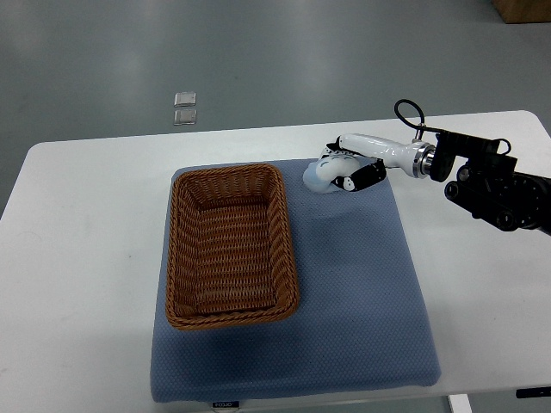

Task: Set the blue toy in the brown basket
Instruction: 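Lift the toy with the right hand and carry it over the basket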

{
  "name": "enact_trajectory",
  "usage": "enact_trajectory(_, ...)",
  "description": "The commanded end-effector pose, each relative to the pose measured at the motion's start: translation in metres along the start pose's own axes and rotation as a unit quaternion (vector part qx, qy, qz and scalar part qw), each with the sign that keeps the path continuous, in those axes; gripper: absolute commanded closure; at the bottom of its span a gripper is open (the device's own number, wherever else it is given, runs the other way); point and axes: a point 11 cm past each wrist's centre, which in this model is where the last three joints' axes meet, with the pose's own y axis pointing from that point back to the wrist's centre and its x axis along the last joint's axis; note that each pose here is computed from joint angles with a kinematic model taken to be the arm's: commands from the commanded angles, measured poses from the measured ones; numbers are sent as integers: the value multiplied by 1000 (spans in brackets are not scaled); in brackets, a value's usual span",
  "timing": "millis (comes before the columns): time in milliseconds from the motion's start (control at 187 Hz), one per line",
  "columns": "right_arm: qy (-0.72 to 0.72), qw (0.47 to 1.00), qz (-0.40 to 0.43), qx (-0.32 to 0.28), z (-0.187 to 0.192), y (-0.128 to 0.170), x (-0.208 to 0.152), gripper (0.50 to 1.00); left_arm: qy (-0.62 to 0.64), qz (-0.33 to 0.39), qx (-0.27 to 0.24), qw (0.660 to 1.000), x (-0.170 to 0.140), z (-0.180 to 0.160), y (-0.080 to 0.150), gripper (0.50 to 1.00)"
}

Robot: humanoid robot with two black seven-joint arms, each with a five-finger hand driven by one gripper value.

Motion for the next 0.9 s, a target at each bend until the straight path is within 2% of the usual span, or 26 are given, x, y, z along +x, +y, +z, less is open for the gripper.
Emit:
enact_trajectory(0, 9, 999, 6, 42, -23, -7, 11, 1000, 0, 0, 0, 1000, 0, 0, 0, 500)
enact_trajectory(182, 15, 993, 2, 114, -75, -36, 10, 1000, -1, 0, 0, 1000, 0, 0, 0, 500)
enact_trajectory(422, 31, 985, -51, 164, -129, -71, -30, 1000, -1, 0, 0, 1000, 0, 0, 0, 500)
enact_trajectory(668, 42, 983, -94, 149, -124, -78, -72, 1000, 0, 0, 0, 1000, 0, 0, 0, 500)
enact_trajectory(684, 41, 983, -94, 150, -125, -79, -72, 987, -1, 0, 0, 1000, 0, 0, 0, 500)
enact_trajectory(690, 40, 983, -94, 150, -124, -79, -73, 961, 0, 0, 0, 1000, 0, 0, 0, 500)
enact_trajectory(695, 40, 983, -94, 150, -124, -79, -73, 961, 0, 0, 0, 1000, 0, 0, 0, 500)
enact_trajectory(701, 40, 984, -93, 150, -124, -78, -73, 932, 0, 0, 0, 1000, 0, 0, 0, 500)
enact_trajectory(706, 40, 984, -93, 150, -124, -78, -73, 932, 0, 0, 0, 1000, 0, 0, 0, 500)
enact_trajectory(711, 39, 984, -92, 149, -124, -78, -74, 906, 0, -1, 0, 1000, 0, 0, 0, 500)
enact_trajectory(738, 35, 984, -89, 149, -123, -78, -74, 859, 0, 0, 0, 1000, 0, 0, 0, 500)
enact_trajectory(754, 33, 984, -85, 150, -124, -78, -73, 802, 0, 0, 0, 1000, 0, 0, 0, 500)
enact_trajectory(759, 33, 984, -85, 150, -124, -78, -73, 801, 0, 0, 0, 1000, 0, 0, 0, 500)
enact_trajectory(765, 33, 985, -84, 151, -124, -79, -73, 773, 0, 0, -1, 1000, 0, 1, 0, 500)
enact_trajectory(770, 33, 985, -84, 151, -124, -79, -73, 773, 0, 0, -1, 1000, 0, 1, 0, 500)
enact_trajectory(775, 33, 985, -82, 150, -124, -79, -72, 748, 0, 0, 0, 1000, 0, 0, 0, 500)
enact_trajectory(781, 33, 985, -82, 150, -124, -79, -72, 748, 0, 0, 0, 1000, 0, 0, 0, 500)
enact_trajectory(807, 32, 985, -79, 150, -123, -79, -72, 683, 0, 0, 0, 1000, 0, 0, 0, 500)
enact_trajectory(850, 33, 985, -77, 148, -122, -78, -72, 624, 0, 0, 0, 1000, 0, 0, 0, 500)
enact_trajectory(893, 34, 985, -78, 147, -121, -78, -72, 603, 0, 0, 0, 1000, 0, 0, 0, 500)
